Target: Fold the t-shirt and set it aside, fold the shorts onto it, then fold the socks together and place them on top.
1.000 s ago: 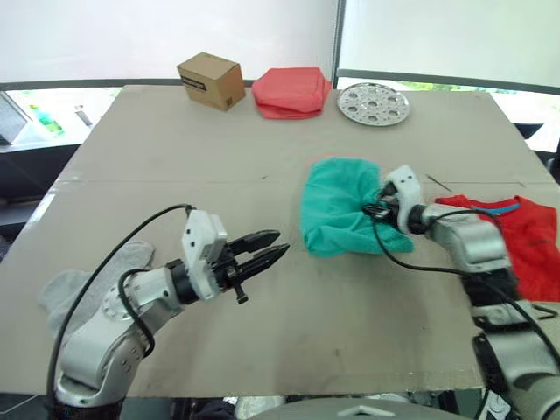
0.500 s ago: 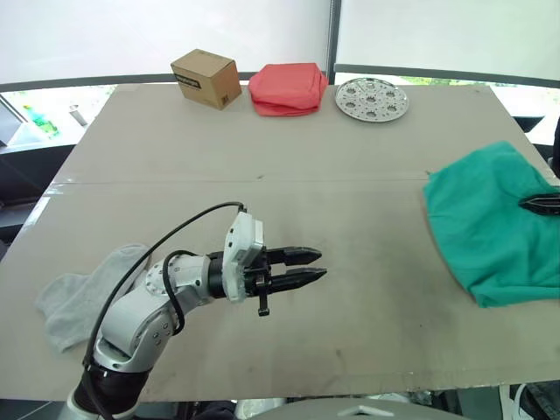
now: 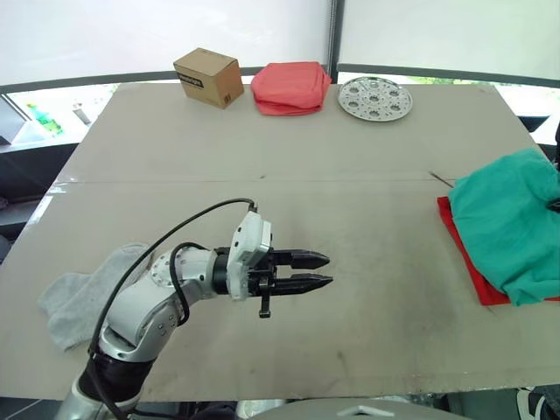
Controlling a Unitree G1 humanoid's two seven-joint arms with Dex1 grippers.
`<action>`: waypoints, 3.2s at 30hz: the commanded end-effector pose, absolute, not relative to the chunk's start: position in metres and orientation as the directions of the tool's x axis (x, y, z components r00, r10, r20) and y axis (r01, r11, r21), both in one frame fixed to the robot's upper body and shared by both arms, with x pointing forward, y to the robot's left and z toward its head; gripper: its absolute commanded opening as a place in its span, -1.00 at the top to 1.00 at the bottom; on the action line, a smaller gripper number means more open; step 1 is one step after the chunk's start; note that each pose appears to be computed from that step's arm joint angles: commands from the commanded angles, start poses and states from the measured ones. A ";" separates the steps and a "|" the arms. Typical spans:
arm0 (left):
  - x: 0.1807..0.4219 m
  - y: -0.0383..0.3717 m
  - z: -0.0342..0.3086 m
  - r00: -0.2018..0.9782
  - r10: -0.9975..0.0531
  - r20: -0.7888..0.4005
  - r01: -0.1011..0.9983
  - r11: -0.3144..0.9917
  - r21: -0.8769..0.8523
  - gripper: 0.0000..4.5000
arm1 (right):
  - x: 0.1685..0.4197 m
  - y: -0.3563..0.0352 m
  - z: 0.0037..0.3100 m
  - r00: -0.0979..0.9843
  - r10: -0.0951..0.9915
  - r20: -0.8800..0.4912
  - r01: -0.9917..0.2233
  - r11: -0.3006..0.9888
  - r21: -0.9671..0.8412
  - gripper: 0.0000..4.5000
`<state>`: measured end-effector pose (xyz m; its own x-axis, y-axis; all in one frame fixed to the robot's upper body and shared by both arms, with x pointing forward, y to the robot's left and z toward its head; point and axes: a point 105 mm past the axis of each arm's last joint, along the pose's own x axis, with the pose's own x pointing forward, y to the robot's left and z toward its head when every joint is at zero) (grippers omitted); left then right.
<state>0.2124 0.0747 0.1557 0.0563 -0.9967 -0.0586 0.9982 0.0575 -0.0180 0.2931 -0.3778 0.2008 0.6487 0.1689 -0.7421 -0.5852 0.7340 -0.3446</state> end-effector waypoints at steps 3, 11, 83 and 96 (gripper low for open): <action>0.209 0.072 0.158 0.033 -0.998 -0.053 0.999 0.032 0.033 0.31 | 0.309 -0.400 0.177 0.626 0.011 -0.780 -0.572 0.687 -0.448 0.78; 0.214 0.073 0.155 0.044 -0.998 -0.042 0.999 0.043 0.019 0.31 | 0.304 -0.426 0.184 0.712 -0.072 -0.699 -0.487 0.667 -0.564 -0.91; 0.276 0.162 0.079 0.535 -0.730 -0.425 0.840 0.515 0.172 0.98 | 0.250 -0.067 0.182 0.229 0.969 -0.090 -0.899 0.175 -0.401 -1.00; 0.256 0.171 0.143 0.554 -0.810 -0.191 0.797 0.583 -0.157 -0.72 | 0.251 -0.058 0.169 0.208 0.971 -0.116 -0.902 0.144 -0.406 -1.00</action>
